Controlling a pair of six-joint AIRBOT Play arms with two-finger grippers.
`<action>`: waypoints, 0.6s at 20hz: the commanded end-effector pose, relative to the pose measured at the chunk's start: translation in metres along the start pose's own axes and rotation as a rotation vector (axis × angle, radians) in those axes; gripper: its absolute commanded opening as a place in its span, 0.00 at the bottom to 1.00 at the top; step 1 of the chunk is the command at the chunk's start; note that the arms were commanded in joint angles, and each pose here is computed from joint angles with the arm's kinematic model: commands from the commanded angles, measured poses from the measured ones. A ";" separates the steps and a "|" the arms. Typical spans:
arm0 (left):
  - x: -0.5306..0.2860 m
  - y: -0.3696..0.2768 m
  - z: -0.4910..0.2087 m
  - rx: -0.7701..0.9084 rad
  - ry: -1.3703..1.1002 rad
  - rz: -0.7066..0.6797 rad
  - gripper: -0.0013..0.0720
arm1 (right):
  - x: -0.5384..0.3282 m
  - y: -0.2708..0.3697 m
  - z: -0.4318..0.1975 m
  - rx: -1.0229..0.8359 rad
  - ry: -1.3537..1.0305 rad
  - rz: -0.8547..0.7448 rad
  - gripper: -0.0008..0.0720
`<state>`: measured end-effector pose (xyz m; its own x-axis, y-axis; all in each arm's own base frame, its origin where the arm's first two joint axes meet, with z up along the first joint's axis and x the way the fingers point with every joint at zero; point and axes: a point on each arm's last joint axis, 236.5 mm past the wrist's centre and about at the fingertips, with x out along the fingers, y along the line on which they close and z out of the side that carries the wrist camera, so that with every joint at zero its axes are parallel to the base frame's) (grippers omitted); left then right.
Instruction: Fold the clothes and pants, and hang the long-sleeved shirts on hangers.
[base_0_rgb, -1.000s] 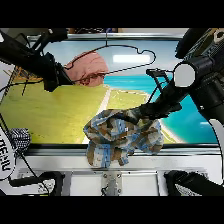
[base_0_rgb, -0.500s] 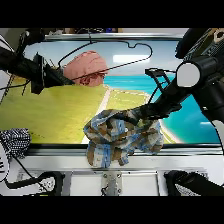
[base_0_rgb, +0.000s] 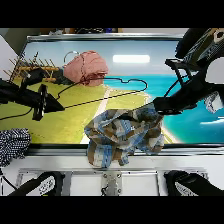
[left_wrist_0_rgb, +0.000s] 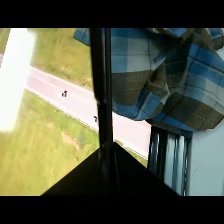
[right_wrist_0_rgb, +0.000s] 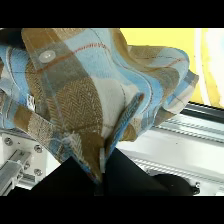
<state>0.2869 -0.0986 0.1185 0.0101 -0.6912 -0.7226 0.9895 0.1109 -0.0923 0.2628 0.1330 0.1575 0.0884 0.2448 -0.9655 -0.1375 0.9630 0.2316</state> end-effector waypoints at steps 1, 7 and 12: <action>0.026 -0.020 -0.022 0.014 -0.023 -0.067 0.03 | -0.004 0.001 0.001 0.038 -0.008 0.038 0.04; 0.071 -0.026 -0.036 0.004 -0.012 -0.094 0.03 | -0.005 0.000 0.002 0.067 -0.010 0.038 0.04; 0.103 -0.026 -0.026 0.040 -0.007 -0.147 0.03 | -0.015 0.000 0.006 0.060 -0.041 0.032 0.04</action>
<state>0.2541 -0.1395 0.0401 -0.1271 -0.7040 -0.6987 0.9845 -0.0036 -0.1754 0.2668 0.1322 0.1678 0.1128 0.2842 -0.9521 -0.0839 0.9575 0.2759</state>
